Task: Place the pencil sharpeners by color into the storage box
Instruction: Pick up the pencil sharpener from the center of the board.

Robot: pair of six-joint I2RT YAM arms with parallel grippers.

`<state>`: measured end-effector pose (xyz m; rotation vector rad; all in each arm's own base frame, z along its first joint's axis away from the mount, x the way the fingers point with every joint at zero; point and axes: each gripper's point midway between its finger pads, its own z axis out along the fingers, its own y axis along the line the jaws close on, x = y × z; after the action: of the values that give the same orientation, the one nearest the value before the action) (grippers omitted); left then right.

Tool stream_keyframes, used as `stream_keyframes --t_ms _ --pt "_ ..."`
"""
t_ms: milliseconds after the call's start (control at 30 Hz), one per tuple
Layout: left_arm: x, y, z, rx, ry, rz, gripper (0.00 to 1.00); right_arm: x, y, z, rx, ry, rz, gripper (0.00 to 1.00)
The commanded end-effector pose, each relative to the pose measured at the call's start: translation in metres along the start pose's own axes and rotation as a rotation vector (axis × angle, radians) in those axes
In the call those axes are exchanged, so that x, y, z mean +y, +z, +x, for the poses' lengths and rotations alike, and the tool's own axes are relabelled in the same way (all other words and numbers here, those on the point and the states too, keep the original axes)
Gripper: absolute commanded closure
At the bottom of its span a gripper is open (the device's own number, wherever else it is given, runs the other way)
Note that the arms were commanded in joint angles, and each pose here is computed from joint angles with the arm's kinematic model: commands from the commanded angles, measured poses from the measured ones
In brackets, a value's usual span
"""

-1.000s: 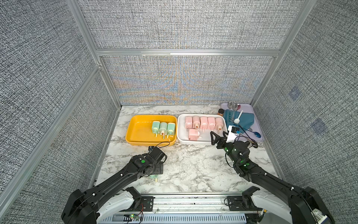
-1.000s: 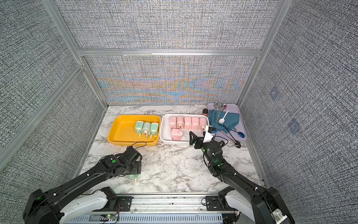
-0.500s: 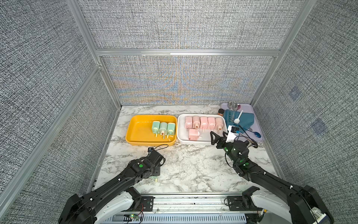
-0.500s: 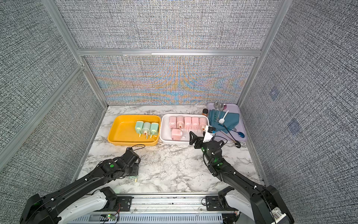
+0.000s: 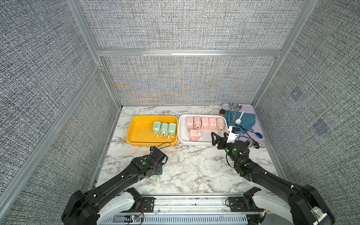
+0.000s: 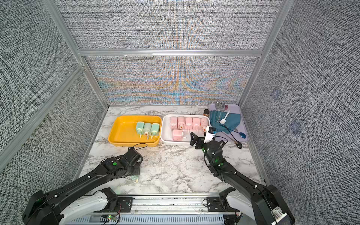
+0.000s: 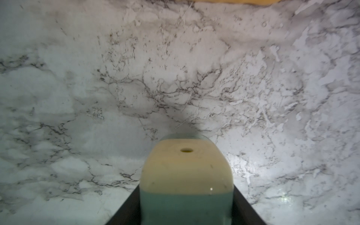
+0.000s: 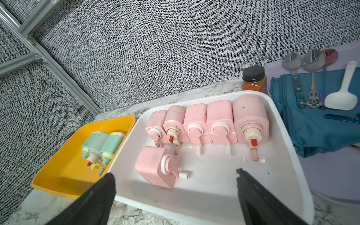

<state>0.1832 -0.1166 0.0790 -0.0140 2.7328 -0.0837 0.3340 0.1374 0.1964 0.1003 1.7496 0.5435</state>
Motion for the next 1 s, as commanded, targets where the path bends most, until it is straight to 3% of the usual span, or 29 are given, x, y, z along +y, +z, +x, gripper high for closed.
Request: stream_keyframes --t_ms 0,133,300,533,967 --pt "-0.003 -0.005 -0.019 -0.058 -0.048 -0.015 1.0 0.001 0.0 -0.007 -0.021 0.014 0.005 0.01" --pt "-0.003 -0.013 -0.051 -0.166 -0.106 -0.075 1.0 -0.001 -0.002 -0.012 -0.029 0.051 0.024 0.01" --pt "-0.019 -0.026 -0.086 -0.276 -0.181 -0.032 1.0 -0.003 -0.002 -0.021 -0.034 0.066 0.053 0.01" --pt "-0.025 -0.055 -0.117 -0.305 -0.105 -0.061 1.0 -0.003 -0.005 -0.025 -0.022 0.068 0.068 0.01" --pt "-0.008 -0.051 -0.17 -0.355 -0.08 -0.085 1.0 -0.005 -0.016 -0.055 -0.062 0.12 0.121 0.01"
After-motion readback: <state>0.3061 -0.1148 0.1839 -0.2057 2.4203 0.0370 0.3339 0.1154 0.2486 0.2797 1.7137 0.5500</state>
